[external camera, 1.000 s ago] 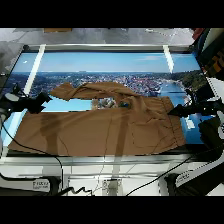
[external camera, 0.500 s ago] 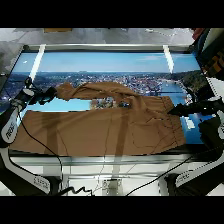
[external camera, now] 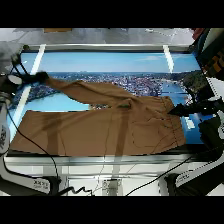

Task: Fold the clothes and pants, and hang the long-sleeved shirts on hangers.

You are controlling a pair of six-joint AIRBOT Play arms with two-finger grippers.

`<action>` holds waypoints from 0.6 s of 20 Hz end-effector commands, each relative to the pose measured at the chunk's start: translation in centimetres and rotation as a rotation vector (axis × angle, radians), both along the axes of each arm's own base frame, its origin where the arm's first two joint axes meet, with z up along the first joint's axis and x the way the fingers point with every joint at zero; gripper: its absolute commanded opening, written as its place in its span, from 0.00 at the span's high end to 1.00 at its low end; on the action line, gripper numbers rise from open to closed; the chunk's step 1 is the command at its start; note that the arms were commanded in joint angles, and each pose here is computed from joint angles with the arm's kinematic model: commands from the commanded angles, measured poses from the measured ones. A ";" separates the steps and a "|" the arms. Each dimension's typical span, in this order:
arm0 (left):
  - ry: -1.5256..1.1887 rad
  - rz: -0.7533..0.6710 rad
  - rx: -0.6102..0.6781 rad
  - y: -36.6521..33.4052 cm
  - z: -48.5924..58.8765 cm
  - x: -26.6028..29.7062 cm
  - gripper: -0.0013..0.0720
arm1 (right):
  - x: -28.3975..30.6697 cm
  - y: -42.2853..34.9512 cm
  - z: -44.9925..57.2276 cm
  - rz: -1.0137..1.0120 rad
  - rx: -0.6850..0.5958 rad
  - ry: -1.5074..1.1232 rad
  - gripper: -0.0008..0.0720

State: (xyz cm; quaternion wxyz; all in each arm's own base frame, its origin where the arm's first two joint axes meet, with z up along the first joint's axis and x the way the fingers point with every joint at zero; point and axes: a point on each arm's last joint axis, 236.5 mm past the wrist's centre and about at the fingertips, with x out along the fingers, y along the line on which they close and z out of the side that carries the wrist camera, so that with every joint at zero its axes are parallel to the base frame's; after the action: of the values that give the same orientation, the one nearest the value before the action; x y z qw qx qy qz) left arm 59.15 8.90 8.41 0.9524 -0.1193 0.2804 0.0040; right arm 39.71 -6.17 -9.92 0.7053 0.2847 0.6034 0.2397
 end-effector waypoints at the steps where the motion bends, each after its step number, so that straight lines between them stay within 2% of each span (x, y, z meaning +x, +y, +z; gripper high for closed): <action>1: -0.152 -0.031 0.291 1.6 10.6 -2.2 0.96 | -0.1 -0.2 -0.1 -0.003 -0.008 0.008 0.94; 3: -0.201 -0.021 0.384 2.1 14.6 -3.9 0.96 | -0.1 -0.2 0.0 -0.004 -0.008 0.006 0.94; 5: -0.234 -0.020 0.399 1.7 17.0 -5.1 0.97 | 0.0 -0.3 0.3 -0.005 -0.017 -0.004 0.94; 8: -0.060 -0.083 0.342 0.5 13.0 -6.9 0.97 | 0.1 -0.5 0.7 -0.004 -0.031 -0.013 0.94; 12: 0.270 -0.002 0.221 2.1 3.6 -8.7 0.97 | -0.2 -0.7 0.5 0.007 -0.050 -0.006 0.94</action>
State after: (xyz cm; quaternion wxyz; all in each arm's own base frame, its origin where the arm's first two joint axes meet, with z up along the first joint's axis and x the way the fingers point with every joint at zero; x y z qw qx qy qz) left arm 52.49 10.15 17.47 0.9521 0.0252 0.3039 0.0231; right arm 39.64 -6.68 -9.38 0.7122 0.2704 0.6054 0.2306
